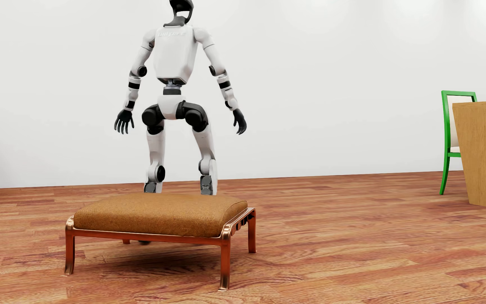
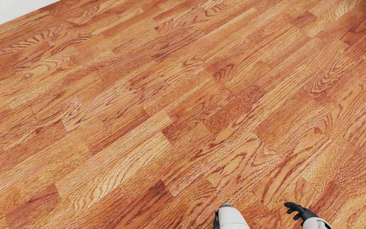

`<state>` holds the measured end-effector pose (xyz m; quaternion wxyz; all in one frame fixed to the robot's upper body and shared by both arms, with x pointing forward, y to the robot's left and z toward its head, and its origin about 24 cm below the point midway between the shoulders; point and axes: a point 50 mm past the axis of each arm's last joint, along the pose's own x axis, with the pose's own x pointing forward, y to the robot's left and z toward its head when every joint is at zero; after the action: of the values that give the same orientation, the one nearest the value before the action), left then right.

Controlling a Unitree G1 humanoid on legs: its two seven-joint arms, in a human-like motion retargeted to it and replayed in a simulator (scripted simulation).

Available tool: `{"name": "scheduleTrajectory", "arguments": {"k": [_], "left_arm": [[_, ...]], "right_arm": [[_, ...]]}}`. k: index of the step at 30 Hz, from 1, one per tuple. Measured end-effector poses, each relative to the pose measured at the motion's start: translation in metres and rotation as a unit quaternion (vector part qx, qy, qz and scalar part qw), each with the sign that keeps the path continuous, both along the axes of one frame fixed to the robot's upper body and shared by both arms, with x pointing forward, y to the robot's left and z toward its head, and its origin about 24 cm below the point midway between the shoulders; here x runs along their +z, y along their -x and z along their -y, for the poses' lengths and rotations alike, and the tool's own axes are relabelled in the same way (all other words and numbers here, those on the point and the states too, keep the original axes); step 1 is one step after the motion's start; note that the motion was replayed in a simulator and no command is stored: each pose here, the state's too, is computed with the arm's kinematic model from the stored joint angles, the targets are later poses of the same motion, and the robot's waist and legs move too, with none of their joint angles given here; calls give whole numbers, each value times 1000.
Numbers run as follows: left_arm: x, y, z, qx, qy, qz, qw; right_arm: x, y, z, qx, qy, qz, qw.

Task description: Get up from the chair

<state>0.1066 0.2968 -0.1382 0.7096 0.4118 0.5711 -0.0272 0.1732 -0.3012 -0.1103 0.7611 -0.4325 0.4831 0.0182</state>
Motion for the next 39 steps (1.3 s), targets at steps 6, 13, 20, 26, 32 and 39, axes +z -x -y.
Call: {"name": "scheduleTrajectory", "arguments": {"k": [6,13,20,26,32,39], "left_arm": [[1,1,-5,29,3,6,1000],[6,-8,-5,63,3,71,995],[-12,25,16,110,45,17,993],[-11,72,-4,160,15,-38,986],[-6,37,-4,140,6,24,990],[-2,4,7,57,11,57,997]], "right_arm": [[-2,16,13,-22,9,-26,999],[-7,21,5,19,17,-49,998],[12,-3,21,32,53,-6,998],[1,9,11,27,36,-22,999],[-12,33,6,-19,11,-51,998],[-17,58,13,-62,1,-67,996]]}}
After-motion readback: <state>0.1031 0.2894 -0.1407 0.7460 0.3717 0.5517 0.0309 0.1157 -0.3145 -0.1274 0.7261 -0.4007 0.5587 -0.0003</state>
